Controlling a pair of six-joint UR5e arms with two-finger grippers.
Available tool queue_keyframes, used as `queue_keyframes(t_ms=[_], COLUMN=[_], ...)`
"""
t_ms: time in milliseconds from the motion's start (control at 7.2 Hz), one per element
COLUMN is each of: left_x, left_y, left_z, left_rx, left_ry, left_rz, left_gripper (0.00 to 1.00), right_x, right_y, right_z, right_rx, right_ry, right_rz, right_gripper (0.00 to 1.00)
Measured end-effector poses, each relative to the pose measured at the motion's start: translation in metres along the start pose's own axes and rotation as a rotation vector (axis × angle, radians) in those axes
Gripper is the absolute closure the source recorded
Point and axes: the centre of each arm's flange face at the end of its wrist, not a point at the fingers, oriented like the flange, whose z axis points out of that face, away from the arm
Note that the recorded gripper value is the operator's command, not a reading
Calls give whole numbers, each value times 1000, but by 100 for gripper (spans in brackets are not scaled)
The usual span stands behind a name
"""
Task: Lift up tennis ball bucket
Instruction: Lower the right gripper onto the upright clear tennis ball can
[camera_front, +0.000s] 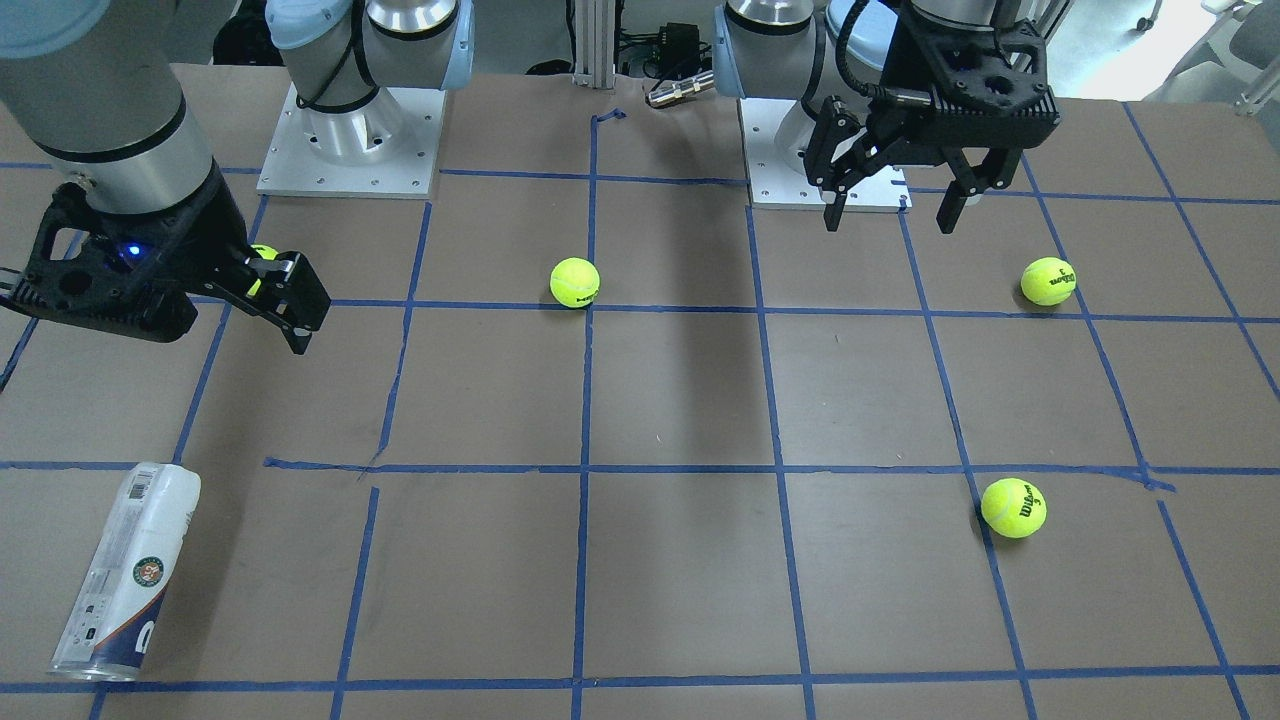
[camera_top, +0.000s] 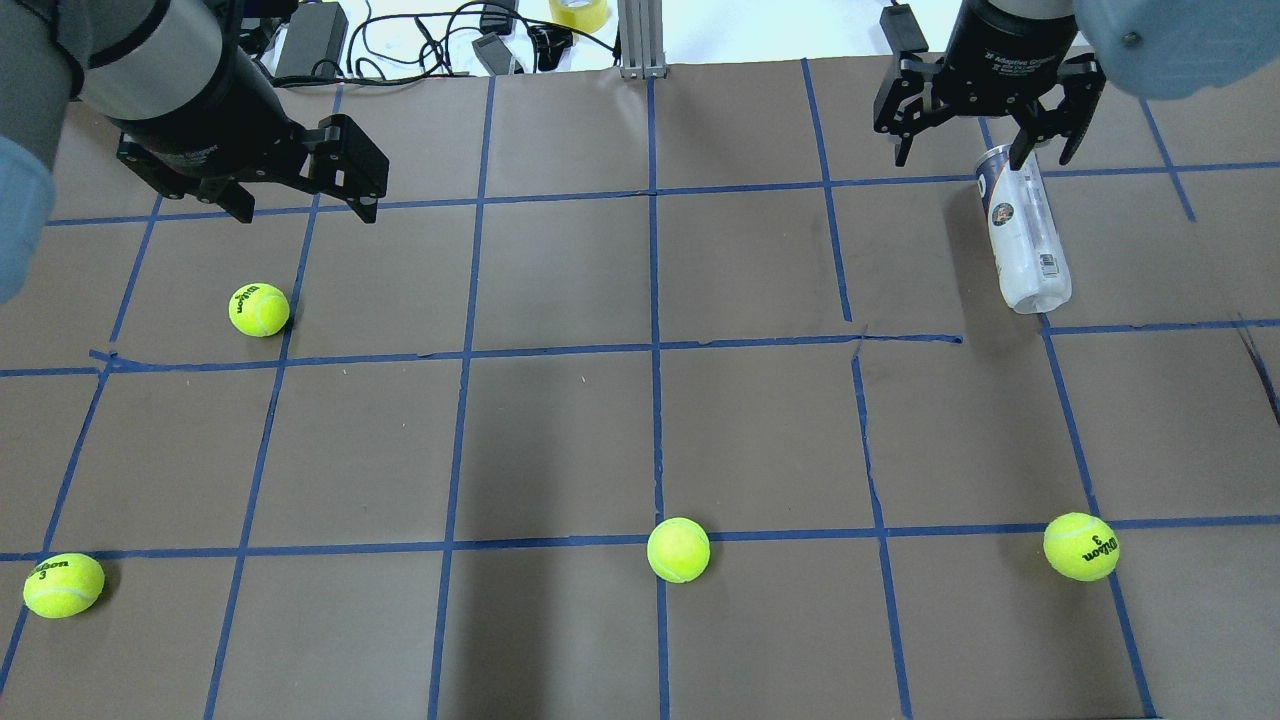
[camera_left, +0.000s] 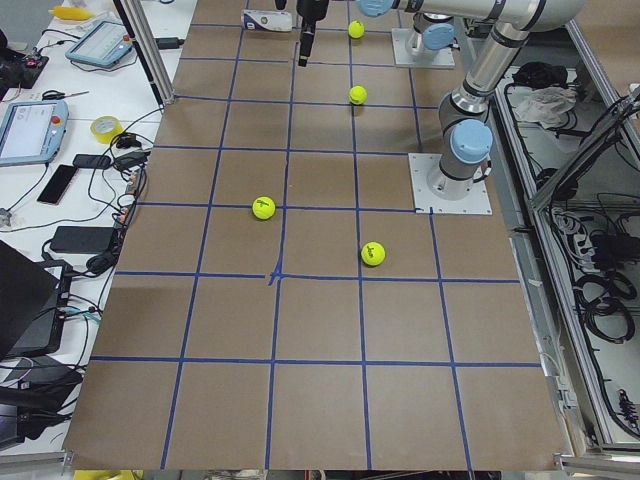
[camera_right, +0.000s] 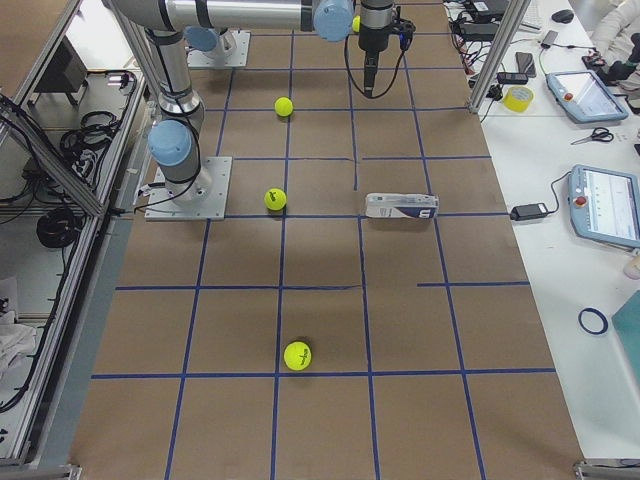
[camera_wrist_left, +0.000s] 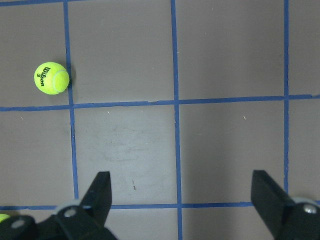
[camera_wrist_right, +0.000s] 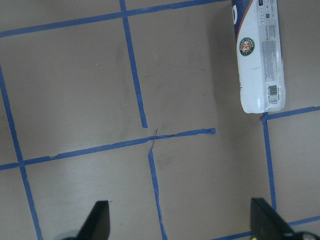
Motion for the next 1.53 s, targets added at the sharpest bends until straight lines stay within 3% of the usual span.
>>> queue_keyframes(t_ms=[556,972,1250,1528], left_x=[1,1,1,1], left_y=[1,1,1,1], left_z=[-3,-2,-1,-1], left_rx=[4,2,0,0], left_ry=[6,4,4,4], left_rz=[2,4,3,3], left_gripper=[0,0,0,0], right_x=[2,4,35,92], right_y=[5,-2,-42,-107], right_z=[-11,2,35,100], right_rx=[18,4,19,64], right_ry=[-1,7,17,19], right_rz=[-3,-21,-26,-38], right_gripper=[0,0,0,0])
